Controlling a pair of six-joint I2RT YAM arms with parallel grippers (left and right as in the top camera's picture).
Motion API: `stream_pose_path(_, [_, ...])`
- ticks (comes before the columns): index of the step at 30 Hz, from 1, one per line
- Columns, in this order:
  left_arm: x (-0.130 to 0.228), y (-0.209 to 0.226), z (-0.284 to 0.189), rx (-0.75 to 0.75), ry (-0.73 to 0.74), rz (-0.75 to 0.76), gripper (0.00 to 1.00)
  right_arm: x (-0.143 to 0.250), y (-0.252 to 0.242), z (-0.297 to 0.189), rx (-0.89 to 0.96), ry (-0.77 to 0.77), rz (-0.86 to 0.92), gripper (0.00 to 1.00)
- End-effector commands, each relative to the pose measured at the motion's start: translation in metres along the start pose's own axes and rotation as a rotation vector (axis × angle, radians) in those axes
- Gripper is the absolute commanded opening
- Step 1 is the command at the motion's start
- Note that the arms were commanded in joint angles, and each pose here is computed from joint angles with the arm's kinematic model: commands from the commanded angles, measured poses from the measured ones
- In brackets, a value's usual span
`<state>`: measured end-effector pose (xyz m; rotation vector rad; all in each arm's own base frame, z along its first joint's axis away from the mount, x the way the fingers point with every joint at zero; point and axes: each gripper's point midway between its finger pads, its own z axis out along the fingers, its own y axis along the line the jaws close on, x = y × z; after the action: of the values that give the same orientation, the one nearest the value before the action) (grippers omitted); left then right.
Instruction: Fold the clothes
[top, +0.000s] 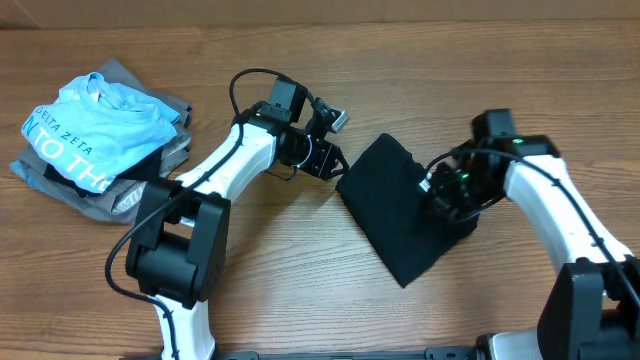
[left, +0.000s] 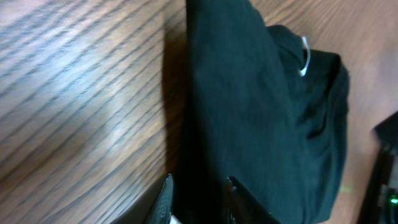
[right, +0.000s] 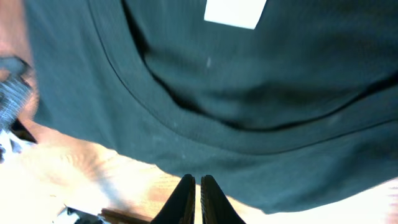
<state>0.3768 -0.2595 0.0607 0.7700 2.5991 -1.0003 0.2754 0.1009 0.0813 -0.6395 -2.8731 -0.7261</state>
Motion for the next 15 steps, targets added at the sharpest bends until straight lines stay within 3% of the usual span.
stream_pose_path(1, [-0.004,-0.013,0.004,0.100,-0.012,0.008,0.15,0.019,-0.008,0.024,0.057,0.017,0.112,0.08])
stream_pose_path(4, [0.006,-0.013,0.006,0.107,0.026,-0.024,0.04,0.029,-0.016,0.050,0.068,0.017,0.193,0.08])
stream_pose_path(9, [0.039,-0.006,0.004,0.048,0.154,-0.094,0.04,0.036,-0.031,0.081,0.048,-0.005,0.290,0.08])
stream_pose_path(15, [0.064,0.004,-0.002,-0.022,0.254,-0.075,0.04,0.034,-0.046,0.086,0.093,-0.044,0.279,0.08])
